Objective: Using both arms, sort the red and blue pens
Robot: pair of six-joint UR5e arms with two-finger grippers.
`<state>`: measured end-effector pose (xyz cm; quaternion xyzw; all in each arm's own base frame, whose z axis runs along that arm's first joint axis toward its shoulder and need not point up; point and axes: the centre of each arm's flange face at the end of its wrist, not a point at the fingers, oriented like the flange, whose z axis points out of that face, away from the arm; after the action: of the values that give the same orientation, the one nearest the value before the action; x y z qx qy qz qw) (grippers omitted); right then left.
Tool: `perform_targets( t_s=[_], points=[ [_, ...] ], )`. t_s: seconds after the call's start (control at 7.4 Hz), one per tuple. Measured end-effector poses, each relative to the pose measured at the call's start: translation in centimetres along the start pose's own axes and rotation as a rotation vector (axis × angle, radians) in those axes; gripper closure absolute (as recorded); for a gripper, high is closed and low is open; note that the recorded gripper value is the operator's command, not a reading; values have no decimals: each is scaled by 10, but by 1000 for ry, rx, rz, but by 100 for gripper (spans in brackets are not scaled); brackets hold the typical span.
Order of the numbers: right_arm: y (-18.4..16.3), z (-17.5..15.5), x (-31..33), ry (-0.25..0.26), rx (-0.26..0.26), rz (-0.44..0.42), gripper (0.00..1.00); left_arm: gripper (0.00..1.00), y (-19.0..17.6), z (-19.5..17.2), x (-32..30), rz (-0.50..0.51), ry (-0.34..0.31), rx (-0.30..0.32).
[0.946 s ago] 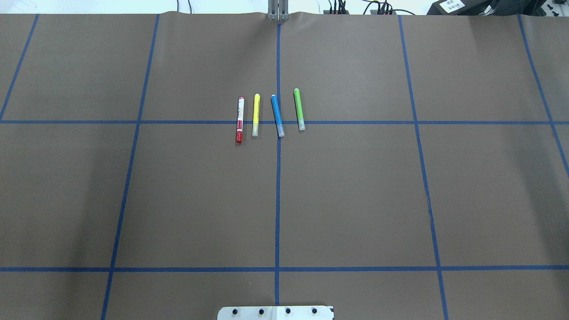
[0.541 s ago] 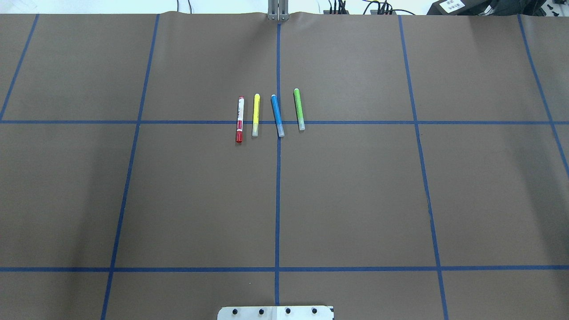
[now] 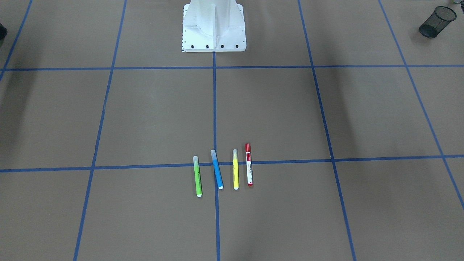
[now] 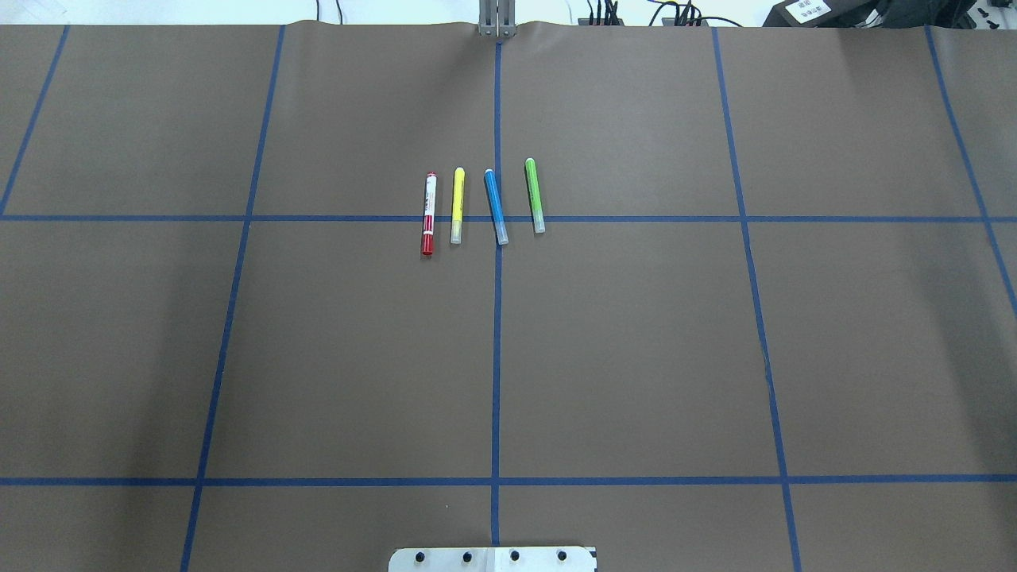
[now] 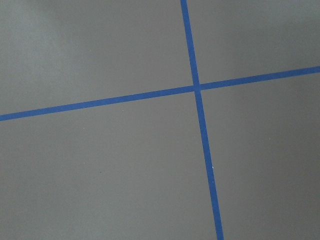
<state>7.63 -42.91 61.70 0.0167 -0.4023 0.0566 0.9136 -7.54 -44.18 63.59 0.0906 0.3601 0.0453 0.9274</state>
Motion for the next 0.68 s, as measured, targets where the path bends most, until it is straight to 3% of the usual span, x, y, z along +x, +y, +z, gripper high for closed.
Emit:
perform_targets(
  t_s=[0.27,0.68],
  points=[
    [-10,-1,-8,6,4,-18,0,0,-15,-12,18,32,12,28],
    [-41,4,-52,-1,-2,-108,0,0,-89,-23,117,127,67,64]
  ],
)
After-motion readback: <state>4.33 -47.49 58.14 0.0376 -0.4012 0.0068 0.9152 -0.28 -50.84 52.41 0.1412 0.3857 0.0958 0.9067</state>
